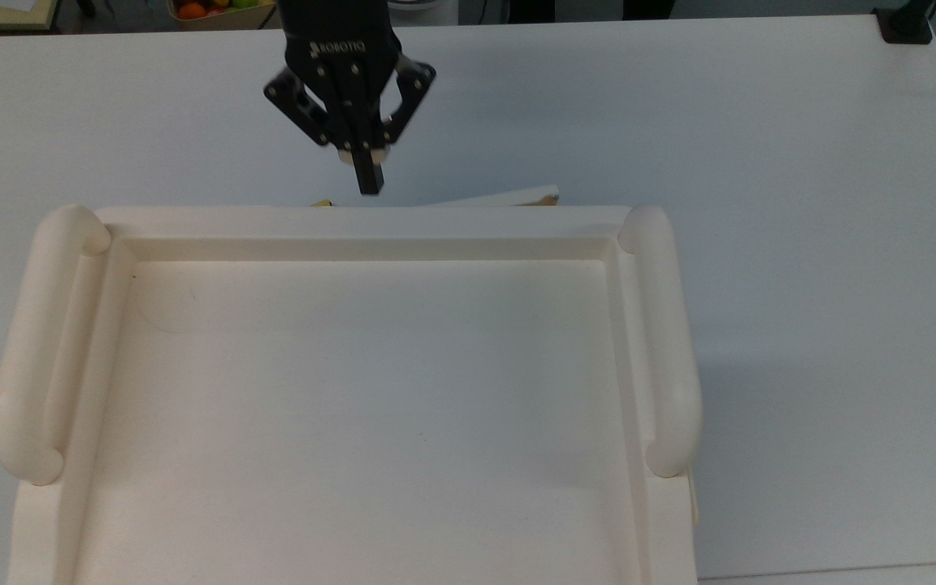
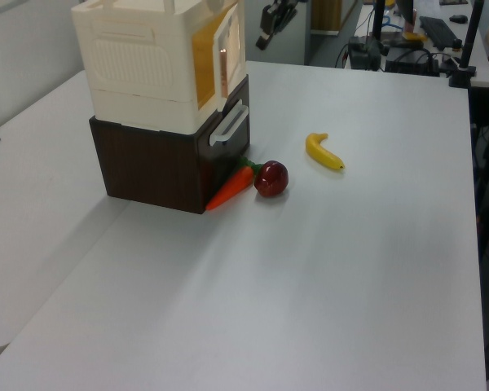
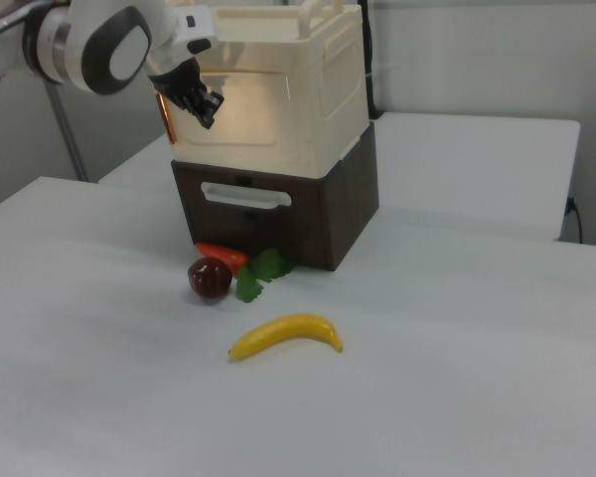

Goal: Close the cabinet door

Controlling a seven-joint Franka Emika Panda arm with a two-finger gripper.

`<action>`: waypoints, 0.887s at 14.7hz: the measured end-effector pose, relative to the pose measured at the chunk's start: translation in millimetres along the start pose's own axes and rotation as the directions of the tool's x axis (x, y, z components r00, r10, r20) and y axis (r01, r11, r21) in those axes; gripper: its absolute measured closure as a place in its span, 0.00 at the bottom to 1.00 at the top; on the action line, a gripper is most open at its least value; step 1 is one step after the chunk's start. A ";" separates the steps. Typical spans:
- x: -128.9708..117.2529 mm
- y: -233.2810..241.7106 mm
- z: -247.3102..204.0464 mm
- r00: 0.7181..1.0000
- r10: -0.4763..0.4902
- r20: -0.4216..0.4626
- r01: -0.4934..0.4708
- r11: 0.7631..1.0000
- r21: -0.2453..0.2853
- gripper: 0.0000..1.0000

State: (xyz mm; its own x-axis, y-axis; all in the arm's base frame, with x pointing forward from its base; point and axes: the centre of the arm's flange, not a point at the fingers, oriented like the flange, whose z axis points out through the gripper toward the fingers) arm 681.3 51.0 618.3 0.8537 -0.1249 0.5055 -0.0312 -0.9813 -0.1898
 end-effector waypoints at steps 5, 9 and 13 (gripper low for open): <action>9.0 -21.3 19.7 0.989 -0.027 -0.143 0.029 0.999 0.015 0.99; 10.2 -21.6 18.4 0.988 -0.027 -0.152 0.029 0.999 0.016 0.99; 14.6 -24.8 20.5 0.976 -0.028 -0.216 0.034 0.999 0.022 0.99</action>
State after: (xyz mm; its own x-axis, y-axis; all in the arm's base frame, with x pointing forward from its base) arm 705.2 76.6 613.1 0.7216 -0.1258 0.6808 0.0088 -0.9816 -0.1908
